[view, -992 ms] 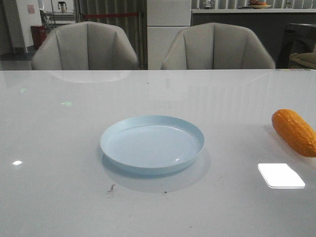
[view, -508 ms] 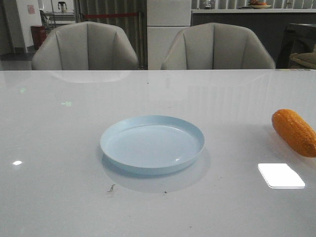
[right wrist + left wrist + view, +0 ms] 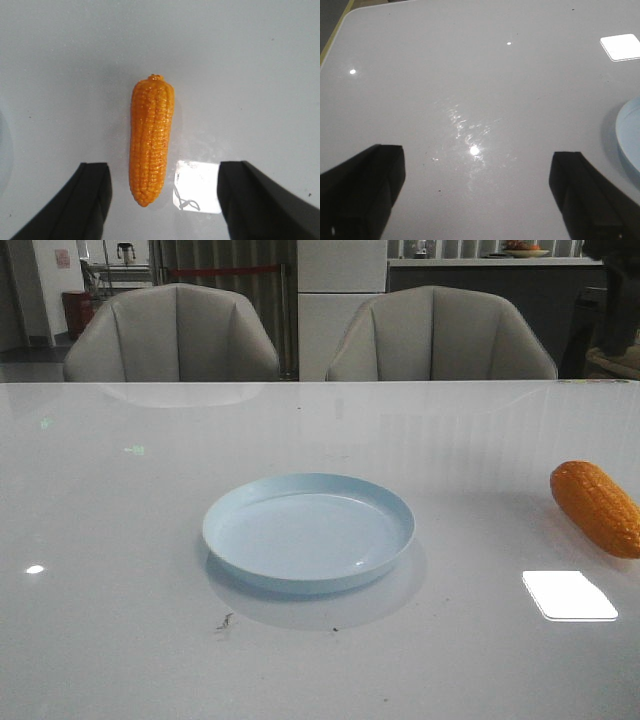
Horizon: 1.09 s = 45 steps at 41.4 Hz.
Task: Place corn on plate with both arms
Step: 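Move the right gripper above the orange corn cob, then lower the right gripper around the corn cob and close it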
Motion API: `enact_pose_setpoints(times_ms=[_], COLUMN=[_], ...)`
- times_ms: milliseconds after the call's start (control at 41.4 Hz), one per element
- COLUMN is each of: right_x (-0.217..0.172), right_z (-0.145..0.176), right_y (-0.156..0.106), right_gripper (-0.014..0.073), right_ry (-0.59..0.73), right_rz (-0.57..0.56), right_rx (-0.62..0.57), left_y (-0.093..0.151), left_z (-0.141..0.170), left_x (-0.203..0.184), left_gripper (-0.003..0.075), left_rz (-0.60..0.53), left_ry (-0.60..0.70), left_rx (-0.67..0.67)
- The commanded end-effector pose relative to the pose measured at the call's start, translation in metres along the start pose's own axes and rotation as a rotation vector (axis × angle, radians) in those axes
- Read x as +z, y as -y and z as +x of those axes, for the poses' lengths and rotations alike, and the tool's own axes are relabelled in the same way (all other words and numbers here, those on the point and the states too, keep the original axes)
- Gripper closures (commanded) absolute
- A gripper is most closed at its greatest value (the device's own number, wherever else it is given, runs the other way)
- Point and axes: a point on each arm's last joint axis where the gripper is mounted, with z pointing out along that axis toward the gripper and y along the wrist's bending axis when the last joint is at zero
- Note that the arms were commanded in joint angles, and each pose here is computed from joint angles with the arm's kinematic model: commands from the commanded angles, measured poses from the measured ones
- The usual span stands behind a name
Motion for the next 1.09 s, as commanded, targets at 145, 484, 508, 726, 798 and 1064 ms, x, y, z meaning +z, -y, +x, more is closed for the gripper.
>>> enact_pose_setpoints(times_ms=[145, 484, 508, 726, 798, 1064], right_x=[0.03, 0.065, 0.067, 0.087, 0.091, 0.105], right_z=[-0.007, -0.012, -0.012, -0.01, -0.01, -0.01], right_y=[0.002, -0.007, -0.007, -0.006, -0.006, -0.005], right_gripper=[0.0043, 0.0043, 0.0043, 0.0043, 0.0043, 0.0043], right_ry=[-0.102, -0.122, -0.124, -0.165, -0.165, -0.176], right_rz=[-0.013, -0.111, -0.11, -0.108, -0.107, -0.1], right_rx=[0.0, 0.06, 0.061, 0.062, 0.063, 0.063], left_y=[-0.002, -0.002, -0.002, -0.002, -0.002, -0.002], left_z=[-0.017, -0.017, -0.017, -0.017, -0.017, -0.017], left_x=[-0.007, -0.007, -0.007, -0.007, -0.007, -0.007], left_gripper=[0.0088, 0.0088, 0.0088, 0.0088, 0.0088, 0.0088], left_rz=[-0.007, -0.007, -0.007, -0.007, -0.007, -0.007], left_ry=[0.121, 0.121, 0.121, 0.121, 0.121, 0.121], left_rx=[-0.007, -0.007, -0.007, -0.007, -0.007, -0.007])
